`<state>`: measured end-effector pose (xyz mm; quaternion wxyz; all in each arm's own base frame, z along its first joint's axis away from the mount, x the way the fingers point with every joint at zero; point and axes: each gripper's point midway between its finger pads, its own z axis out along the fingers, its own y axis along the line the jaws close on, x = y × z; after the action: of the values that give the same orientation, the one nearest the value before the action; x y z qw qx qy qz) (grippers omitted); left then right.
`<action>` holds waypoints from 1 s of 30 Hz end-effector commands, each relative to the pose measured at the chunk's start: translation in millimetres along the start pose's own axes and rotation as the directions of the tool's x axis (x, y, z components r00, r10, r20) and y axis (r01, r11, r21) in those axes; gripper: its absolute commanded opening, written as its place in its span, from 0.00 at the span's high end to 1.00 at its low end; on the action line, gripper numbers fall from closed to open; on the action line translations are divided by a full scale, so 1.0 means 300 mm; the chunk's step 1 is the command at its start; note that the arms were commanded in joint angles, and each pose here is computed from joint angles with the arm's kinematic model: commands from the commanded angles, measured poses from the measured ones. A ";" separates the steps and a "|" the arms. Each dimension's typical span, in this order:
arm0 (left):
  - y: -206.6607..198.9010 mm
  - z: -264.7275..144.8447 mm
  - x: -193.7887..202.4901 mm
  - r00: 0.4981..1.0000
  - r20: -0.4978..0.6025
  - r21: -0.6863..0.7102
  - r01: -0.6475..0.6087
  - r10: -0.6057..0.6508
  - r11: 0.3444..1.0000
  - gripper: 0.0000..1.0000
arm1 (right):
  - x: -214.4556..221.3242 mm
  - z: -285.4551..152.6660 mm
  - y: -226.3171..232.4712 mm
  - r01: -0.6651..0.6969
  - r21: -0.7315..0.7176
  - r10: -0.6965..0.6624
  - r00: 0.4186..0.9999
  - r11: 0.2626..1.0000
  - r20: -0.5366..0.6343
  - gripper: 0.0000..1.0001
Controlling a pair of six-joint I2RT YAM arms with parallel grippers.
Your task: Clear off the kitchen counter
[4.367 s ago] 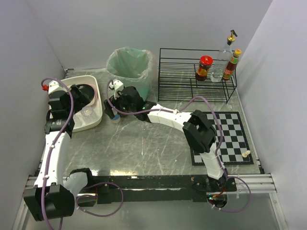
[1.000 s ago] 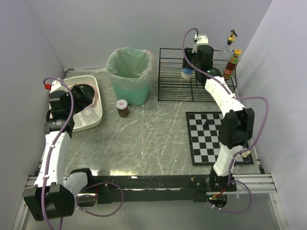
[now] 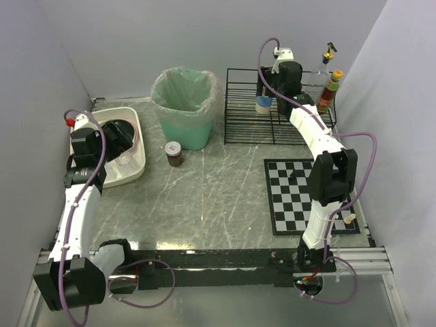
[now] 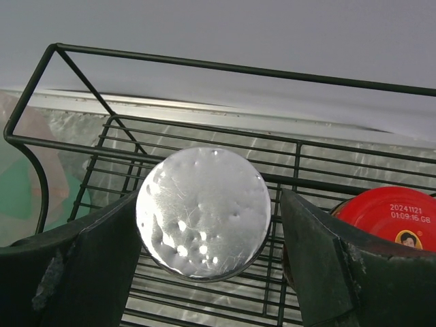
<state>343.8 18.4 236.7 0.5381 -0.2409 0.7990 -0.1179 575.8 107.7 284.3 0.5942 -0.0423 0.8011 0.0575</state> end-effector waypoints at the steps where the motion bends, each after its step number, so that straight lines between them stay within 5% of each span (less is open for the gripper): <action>1: -0.031 0.000 -0.051 0.999 0.045 0.039 -0.022 0.020 0.999 0.01 | -0.150 -0.045 -0.024 0.031 0.026 -0.034 0.993 0.999 0.113 0.15; 16: -0.032 0.003 -0.048 0.999 0.042 0.042 -0.024 0.022 0.999 0.01 | -0.402 -0.341 0.150 0.178 -0.022 -0.162 0.933 0.984 0.321 0.00; 22: -0.027 0.004 -0.051 0.999 0.043 0.033 -0.023 0.022 0.999 0.01 | -0.284 -0.524 0.453 0.065 -0.298 0.037 0.945 0.952 0.324 0.00; 26: -0.028 0.005 -0.046 0.999 0.040 0.036 -0.022 0.020 0.999 0.01 | -0.142 -0.593 0.604 -0.035 -0.580 0.207 0.950 0.814 0.233 0.00; 30: -0.031 0.010 -0.039 0.999 0.029 0.041 -0.018 0.017 0.999 0.01 | -0.004 -0.587 0.680 -0.044 -0.561 0.155 0.976 0.827 0.152 0.00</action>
<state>344.7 17.8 234.4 0.5351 -0.2393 0.8015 -0.1187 398.6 255.9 352.4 0.6448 -0.1689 0.6916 0.2783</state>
